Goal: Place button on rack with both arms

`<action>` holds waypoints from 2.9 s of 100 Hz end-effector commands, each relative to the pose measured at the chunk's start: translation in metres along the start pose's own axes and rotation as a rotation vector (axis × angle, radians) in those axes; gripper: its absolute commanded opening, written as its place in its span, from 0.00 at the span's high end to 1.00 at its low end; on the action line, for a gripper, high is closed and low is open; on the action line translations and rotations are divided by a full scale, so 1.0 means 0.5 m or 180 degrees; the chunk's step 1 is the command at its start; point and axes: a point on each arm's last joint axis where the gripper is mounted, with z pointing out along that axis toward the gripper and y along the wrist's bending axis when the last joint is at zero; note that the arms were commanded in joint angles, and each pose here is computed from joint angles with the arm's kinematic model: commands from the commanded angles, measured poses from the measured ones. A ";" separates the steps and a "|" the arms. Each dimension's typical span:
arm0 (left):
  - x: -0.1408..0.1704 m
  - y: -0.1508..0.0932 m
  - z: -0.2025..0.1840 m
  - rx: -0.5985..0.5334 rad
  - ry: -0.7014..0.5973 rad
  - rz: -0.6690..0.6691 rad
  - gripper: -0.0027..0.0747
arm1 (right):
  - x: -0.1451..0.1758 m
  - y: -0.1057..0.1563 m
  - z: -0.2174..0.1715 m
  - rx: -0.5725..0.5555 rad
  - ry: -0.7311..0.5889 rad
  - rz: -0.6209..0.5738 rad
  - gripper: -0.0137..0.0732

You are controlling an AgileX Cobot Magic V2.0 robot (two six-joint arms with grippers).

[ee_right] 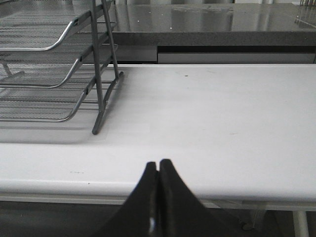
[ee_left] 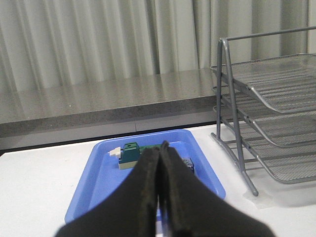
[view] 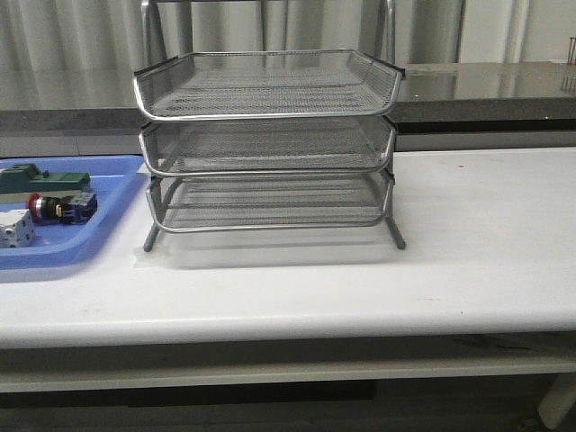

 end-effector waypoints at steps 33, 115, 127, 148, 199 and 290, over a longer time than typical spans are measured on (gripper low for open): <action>0.020 -0.002 -0.003 -0.0010 -0.0162 -0.0065 0.99 | -0.031 0.000 -0.007 0.0016 -0.0401 0.0007 0.91; 0.020 -0.002 -0.003 -0.0010 -0.0162 -0.0065 0.99 | -0.121 0.003 -0.028 -0.0060 -0.0796 0.0384 0.91; 0.020 -0.002 -0.003 -0.0010 -0.0162 -0.0065 0.99 | -0.165 0.008 -0.025 -0.0110 -0.0408 0.0400 0.91; 0.020 -0.002 -0.003 -0.0010 -0.0162 -0.0065 0.99 | -0.235 0.017 0.027 -0.0158 0.0567 0.0394 0.91; 0.020 -0.002 -0.003 -0.0010 -0.0162 -0.0065 0.99 | -0.300 0.041 0.220 -0.0352 0.1700 0.1072 0.91; 0.020 -0.002 -0.003 -0.0010 -0.0162 -0.0065 0.99 | -0.220 0.060 0.350 -0.0304 0.2197 0.2335 0.46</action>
